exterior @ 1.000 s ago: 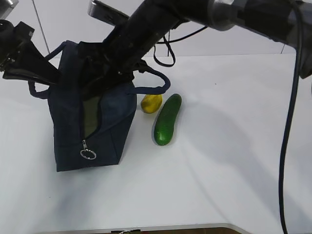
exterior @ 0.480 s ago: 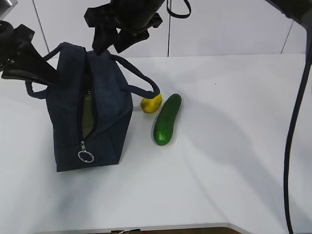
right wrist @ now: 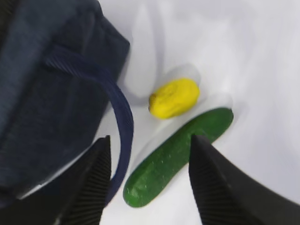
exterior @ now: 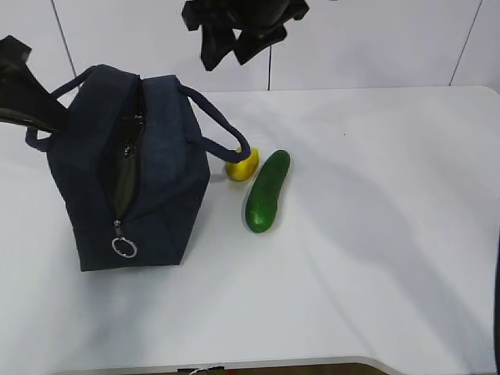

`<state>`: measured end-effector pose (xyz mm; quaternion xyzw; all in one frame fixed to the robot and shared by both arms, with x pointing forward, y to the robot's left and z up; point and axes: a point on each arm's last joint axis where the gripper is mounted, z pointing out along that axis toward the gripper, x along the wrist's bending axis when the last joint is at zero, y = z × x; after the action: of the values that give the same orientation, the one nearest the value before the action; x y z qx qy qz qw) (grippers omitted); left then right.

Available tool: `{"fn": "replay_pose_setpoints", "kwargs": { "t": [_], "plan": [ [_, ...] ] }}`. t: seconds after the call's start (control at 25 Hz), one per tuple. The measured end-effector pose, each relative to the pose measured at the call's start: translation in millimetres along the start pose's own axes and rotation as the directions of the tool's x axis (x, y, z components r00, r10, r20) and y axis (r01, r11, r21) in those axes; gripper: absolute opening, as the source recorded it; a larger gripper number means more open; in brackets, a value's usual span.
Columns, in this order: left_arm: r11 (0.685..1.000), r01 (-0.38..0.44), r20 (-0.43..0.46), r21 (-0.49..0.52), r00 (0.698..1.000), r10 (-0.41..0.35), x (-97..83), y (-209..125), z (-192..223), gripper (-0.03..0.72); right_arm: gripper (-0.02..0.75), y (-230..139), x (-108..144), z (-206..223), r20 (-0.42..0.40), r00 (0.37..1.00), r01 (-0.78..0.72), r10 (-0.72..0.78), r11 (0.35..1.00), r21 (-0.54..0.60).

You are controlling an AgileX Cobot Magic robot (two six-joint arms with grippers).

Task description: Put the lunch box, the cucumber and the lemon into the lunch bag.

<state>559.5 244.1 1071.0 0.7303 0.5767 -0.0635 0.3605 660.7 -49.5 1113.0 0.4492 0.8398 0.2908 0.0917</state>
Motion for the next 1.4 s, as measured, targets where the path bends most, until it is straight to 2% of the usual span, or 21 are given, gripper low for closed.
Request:
{"fn": "replay_pose_setpoints", "kwargs": {
  "t": [0.12,0.24,0.52,0.76,1.04,1.2,1.4],
  "plan": [
    [1.0,0.023,-0.007,-0.001,1.0,-0.023,8.2,-0.9,-6.5,0.011,0.43,-6.2,-4.3,-13.2,0.063,0.998,0.003,-0.004,1.0,0.021],
    [0.999,0.04,-0.014,-0.003,0.999,-0.04,13.1,-4.0,-10.9,0.011,0.43,-15.7,-7.5,-9.2,0.085,0.996,-0.015,0.009,0.998,0.068],
    [0.996,0.086,-0.005,0.026,0.996,-0.086,14.7,-25.9,-5.7,0.011,0.43,-34.2,-14.1,9.5,0.132,0.991,-0.05,0.029,0.985,0.165],
    [0.997,0.072,-0.007,0.011,0.997,-0.072,9.7,-29.3,-11.6,0.011,0.43,-49.3,-20.0,18.8,0.198,0.977,-0.123,0.079,0.968,0.219],
    [0.997,0.072,-0.008,0.009,0.997,-0.072,9.8,-29.2,-11.6,0.011,0.43,-51.5,-29.9,18.8,0.342,0.901,-0.331,0.266,0.932,0.149],
    [0.997,0.073,-0.008,0.01,0.997,-0.073,9.9,-29.5,-11.3,0.011,0.43,-52.4,-31.9,22.6,0.372,0.855,-0.427,0.361,0.897,0.111],
    [0.997,0.074,-0.014,0.002,0.997,-0.074,10.8,-29.2,-10.9,0.011,0.43,-58.7,-34.9,43.5,0.393,0.83,-0.477,0.396,0.869,0.132]
  ]
}}
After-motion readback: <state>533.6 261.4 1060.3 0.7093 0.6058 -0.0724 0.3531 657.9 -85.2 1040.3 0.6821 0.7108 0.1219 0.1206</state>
